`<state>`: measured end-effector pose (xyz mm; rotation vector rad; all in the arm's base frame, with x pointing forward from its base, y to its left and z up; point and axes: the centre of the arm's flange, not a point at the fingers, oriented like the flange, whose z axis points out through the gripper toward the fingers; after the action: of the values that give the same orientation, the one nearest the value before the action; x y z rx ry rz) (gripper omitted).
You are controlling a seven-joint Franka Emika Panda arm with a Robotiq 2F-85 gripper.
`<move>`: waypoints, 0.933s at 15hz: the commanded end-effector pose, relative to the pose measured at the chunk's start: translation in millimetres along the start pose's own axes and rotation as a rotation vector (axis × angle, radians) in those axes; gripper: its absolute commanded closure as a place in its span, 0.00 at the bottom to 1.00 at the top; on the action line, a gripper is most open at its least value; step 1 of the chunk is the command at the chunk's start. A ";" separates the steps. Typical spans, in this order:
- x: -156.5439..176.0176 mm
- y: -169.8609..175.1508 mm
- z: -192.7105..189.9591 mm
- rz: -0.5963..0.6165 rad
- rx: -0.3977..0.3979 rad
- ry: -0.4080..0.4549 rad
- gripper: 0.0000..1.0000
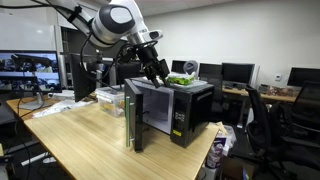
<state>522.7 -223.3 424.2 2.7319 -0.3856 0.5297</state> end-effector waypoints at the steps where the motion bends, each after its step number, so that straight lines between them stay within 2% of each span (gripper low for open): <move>1: -43.0 -8.6 2.2 -0.071 -0.043 -0.152 0.55; 3: -87.6 -23.6 -10.7 -0.136 -0.013 -0.289 0.69; 6: -132.3 -41.9 -51.9 -0.257 0.065 -0.408 0.91; 9: -176.8 -51.9 -108.1 -0.403 0.194 -0.489 1.00; 10: -183.0 -48.9 -125.8 -0.476 0.254 -0.464 1.00; 12: -165.9 -43.6 -139.7 -0.503 0.290 -0.344 0.97; 13: -156.3 -39.0 -145.8 -0.507 0.288 -0.284 0.79; 14: -142.0 -33.3 -151.4 -0.530 0.284 -0.225 0.72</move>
<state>353.3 -99.6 466.2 3.0022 0.2687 -0.0455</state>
